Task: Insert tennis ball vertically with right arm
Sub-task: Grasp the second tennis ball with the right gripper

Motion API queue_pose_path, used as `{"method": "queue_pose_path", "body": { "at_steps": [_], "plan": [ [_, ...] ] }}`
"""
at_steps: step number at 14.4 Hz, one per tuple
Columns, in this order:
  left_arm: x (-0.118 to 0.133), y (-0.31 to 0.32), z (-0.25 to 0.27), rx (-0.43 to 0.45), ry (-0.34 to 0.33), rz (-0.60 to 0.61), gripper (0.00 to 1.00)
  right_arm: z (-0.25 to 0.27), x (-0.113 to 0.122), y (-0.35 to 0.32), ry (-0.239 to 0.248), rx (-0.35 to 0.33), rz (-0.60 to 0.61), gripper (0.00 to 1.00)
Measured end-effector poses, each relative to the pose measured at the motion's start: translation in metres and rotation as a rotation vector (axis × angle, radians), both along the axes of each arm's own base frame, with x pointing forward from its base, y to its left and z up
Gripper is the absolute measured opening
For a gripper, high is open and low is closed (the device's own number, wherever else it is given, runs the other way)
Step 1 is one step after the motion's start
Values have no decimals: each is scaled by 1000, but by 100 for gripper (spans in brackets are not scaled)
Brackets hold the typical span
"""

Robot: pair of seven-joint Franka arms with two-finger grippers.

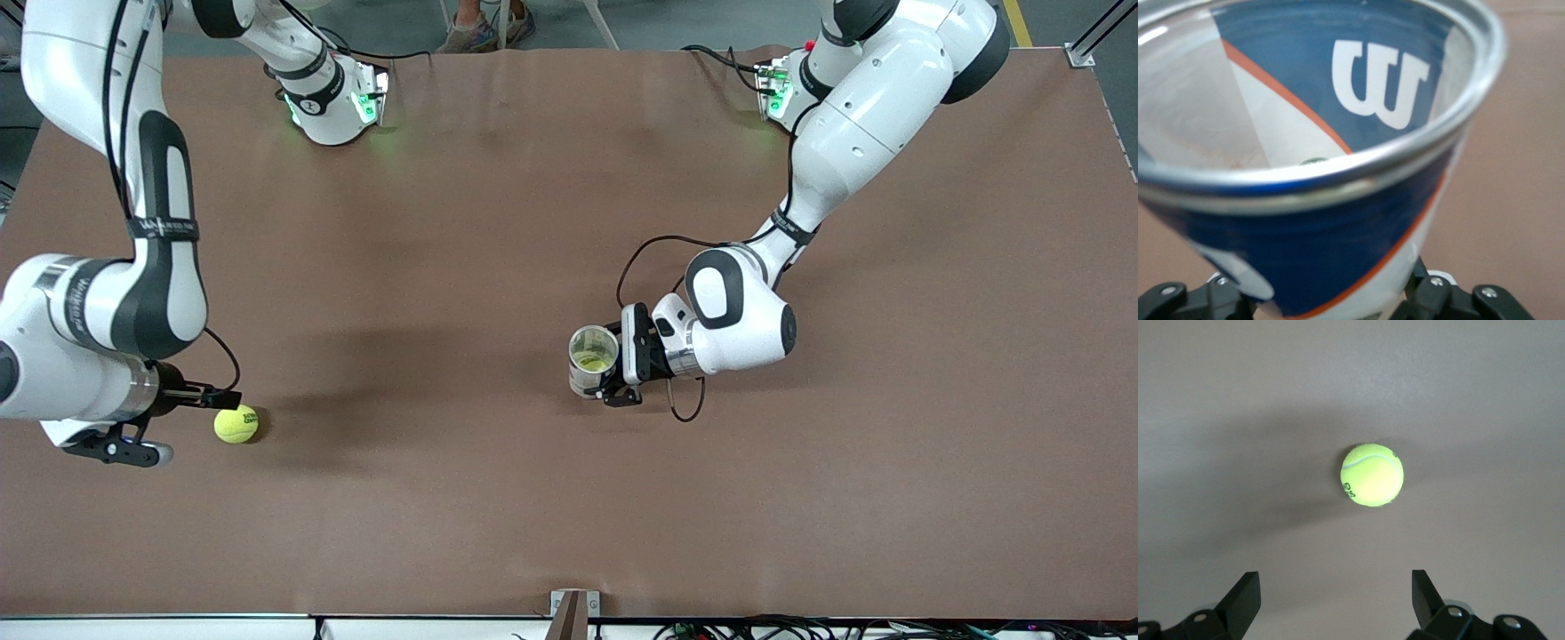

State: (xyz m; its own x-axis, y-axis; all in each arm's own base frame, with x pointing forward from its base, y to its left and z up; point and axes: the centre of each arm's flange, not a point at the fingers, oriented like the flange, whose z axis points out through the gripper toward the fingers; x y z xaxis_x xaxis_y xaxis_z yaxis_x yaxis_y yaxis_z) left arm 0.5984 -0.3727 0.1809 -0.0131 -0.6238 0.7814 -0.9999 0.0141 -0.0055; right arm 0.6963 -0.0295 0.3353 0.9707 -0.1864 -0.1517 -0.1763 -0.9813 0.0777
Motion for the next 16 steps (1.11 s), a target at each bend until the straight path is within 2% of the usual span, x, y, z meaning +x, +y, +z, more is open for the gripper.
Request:
{"method": "queue_pose_path", "body": {
  "at_steps": [2,5,12,16],
  "plan": [
    [0,2,-4,6,4,2,83,-34,-1,-4,-1,-17,-3,100],
    [-1,2,-6,7,5,1,83,-74,-8,-11,-31,-35,-3,100],
    [-2,1,-6,8,4,0,83,-80,-5,-28,-90,-44,46,100],
    [-2,1,-6,8,4,0,81,-102,-7,-55,-90,1,49,100]
  ]
}}
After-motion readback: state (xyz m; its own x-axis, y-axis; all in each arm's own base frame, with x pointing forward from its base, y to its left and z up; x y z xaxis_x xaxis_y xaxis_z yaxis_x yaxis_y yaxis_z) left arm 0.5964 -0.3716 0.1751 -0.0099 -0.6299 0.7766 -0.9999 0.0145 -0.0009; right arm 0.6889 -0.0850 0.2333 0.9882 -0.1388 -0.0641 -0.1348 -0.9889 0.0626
